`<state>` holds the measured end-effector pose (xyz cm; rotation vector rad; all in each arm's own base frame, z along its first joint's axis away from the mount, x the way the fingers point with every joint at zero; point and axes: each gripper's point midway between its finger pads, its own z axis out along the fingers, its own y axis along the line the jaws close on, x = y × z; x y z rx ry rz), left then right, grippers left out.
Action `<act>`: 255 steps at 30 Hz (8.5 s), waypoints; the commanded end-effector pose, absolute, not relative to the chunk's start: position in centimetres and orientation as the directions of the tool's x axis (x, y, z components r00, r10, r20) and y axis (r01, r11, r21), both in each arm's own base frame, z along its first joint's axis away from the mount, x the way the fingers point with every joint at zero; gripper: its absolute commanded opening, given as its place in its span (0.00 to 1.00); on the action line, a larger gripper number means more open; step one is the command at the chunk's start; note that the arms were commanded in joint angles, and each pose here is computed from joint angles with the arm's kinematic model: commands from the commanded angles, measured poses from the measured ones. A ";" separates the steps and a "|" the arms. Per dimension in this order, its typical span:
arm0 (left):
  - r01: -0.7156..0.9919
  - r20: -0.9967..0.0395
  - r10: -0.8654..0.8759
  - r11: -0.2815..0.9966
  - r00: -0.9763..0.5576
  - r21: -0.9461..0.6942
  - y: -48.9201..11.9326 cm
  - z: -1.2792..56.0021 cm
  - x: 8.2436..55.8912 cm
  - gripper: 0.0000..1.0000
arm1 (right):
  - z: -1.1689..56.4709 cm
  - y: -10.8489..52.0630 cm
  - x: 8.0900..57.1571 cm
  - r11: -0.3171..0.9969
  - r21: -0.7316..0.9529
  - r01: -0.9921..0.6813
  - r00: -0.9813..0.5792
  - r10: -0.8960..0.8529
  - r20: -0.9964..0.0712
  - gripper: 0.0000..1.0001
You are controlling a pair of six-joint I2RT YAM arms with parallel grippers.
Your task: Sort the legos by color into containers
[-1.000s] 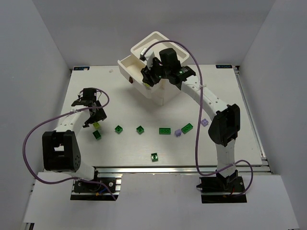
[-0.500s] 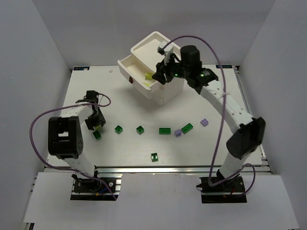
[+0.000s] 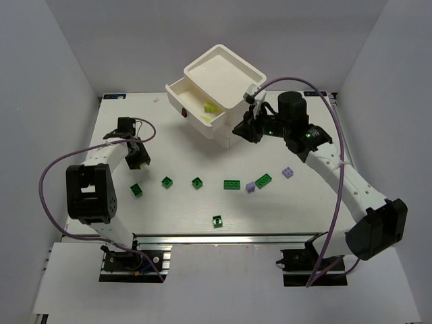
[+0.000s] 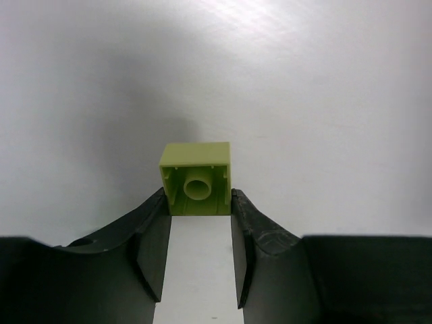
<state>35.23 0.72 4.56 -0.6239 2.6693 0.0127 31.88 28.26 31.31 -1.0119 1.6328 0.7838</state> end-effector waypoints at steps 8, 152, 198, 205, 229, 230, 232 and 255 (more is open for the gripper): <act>0.295 -0.725 -0.476 0.693 -0.498 -0.658 -13.0 29.2 44.5 0.01 | 26.6 25.8 27.1 0.313 -0.006 -0.950 -0.101 -0.324 -0.941 0.00; 0.558 -0.884 -0.198 0.712 -0.422 -0.426 -24.0 18.2 50.3 0.65 | 29.6 24.6 22.0 -0.125 0.153 -0.980 -0.141 -0.099 -0.985 0.64; 0.582 -0.983 -0.009 0.805 -0.181 -0.115 -24.0 19.9 53.1 0.00 | 24.2 21.4 24.8 0.007 0.112 -0.994 -0.111 -0.164 -0.980 0.63; 0.530 -0.983 0.000 0.842 -0.185 -0.100 -21.3 20.2 50.9 0.00 | 22.7 21.3 24.4 0.004 0.126 -0.992 -0.124 -0.200 -0.972 0.63; 0.263 -0.957 -0.162 0.938 -0.242 -0.225 -15.0 23.8 44.6 0.90 | 12.3 24.3 26.8 0.085 -0.011 -0.996 -0.044 -0.625 -0.779 0.89; 0.187 -0.948 -0.183 0.954 -0.260 -0.235 -13.8 23.5 44.2 0.92 | 12.0 24.6 27.0 0.090 -0.020 -0.996 -0.041 -0.634 -0.772 0.89; 0.086 -0.924 -0.280 0.946 -0.261 -0.312 -12.4 25.0 42.9 0.98 | 10.7 25.6 27.0 0.098 -0.021 -0.995 -0.051 -0.674 -0.737 0.89; -0.597 -0.610 -0.683 0.701 -0.402 -0.391 -2.7 17.1 21.7 0.93 | 2.2 28.0 28.9 0.127 -0.090 -0.988 -0.062 -0.851 -0.521 0.69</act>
